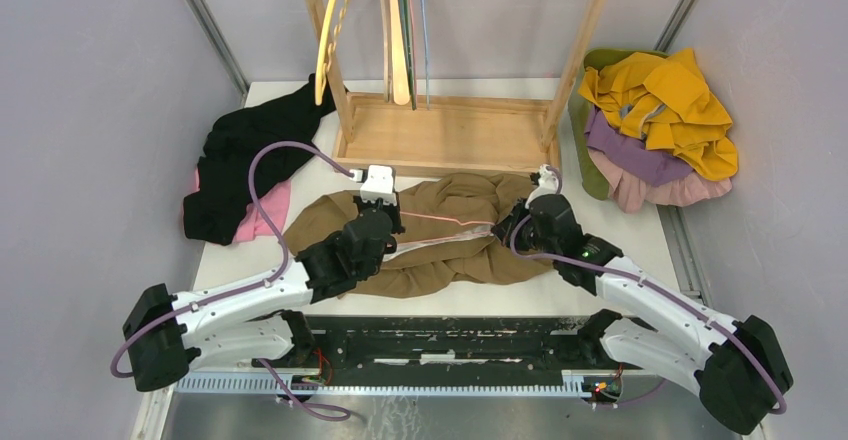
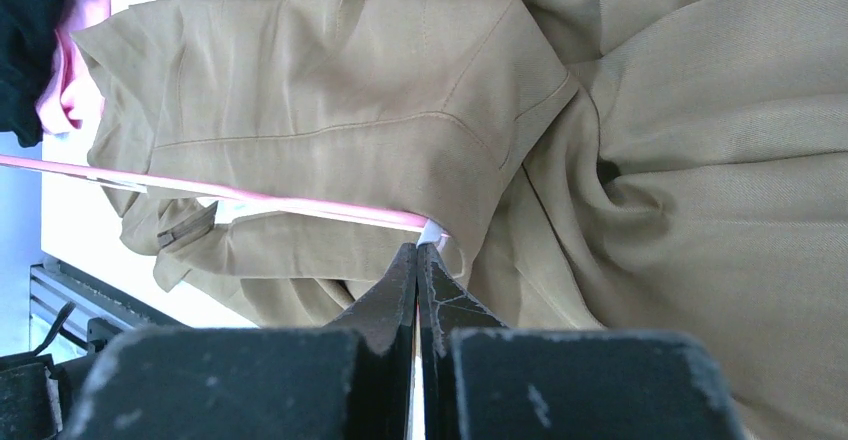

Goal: Place the skirt on the hanger
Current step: Hang the skirt on the hanger.

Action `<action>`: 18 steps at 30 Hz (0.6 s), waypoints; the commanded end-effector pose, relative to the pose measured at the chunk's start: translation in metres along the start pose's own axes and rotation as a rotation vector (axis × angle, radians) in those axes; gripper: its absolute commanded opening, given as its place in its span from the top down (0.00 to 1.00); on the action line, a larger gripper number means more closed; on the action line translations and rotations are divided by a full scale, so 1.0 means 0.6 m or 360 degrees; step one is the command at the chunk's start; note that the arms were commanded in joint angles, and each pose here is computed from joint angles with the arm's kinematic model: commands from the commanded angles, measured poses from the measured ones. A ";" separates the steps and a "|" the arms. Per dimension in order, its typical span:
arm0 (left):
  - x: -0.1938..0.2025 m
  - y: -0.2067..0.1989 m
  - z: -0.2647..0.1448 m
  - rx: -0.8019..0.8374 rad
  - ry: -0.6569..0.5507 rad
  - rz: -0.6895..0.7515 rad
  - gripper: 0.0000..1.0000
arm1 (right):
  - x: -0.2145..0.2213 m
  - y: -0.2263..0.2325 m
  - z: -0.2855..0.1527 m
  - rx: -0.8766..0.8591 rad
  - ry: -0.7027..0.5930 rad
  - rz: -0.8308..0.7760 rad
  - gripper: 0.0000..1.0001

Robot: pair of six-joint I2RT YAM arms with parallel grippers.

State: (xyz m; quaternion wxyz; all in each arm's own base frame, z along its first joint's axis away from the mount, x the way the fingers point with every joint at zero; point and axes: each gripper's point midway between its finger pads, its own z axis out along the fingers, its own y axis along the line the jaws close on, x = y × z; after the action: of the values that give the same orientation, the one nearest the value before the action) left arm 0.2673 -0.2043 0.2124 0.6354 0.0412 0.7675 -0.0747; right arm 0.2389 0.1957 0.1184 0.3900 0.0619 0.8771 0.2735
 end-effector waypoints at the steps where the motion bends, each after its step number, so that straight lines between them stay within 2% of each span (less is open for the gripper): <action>1: -0.030 0.008 0.006 -0.0052 -0.0120 -0.0037 0.97 | -0.039 0.039 -0.006 -0.0097 -0.0078 0.0019 0.99; 9: -0.026 0.008 0.000 0.0007 -0.0162 -0.0055 0.97 | -0.064 0.047 -0.008 -0.0083 -0.0119 0.0008 0.99; 18: -0.041 0.006 -0.004 0.0044 -0.0237 -0.0080 0.97 | -0.072 0.068 0.006 -0.0118 -0.0077 0.0001 0.99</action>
State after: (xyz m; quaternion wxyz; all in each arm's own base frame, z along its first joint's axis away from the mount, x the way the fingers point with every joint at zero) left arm 0.2659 -0.2018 0.2087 0.6560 0.0415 0.7482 -0.0901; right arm 0.2544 0.2061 0.1358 0.3884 0.0629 0.8768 0.2763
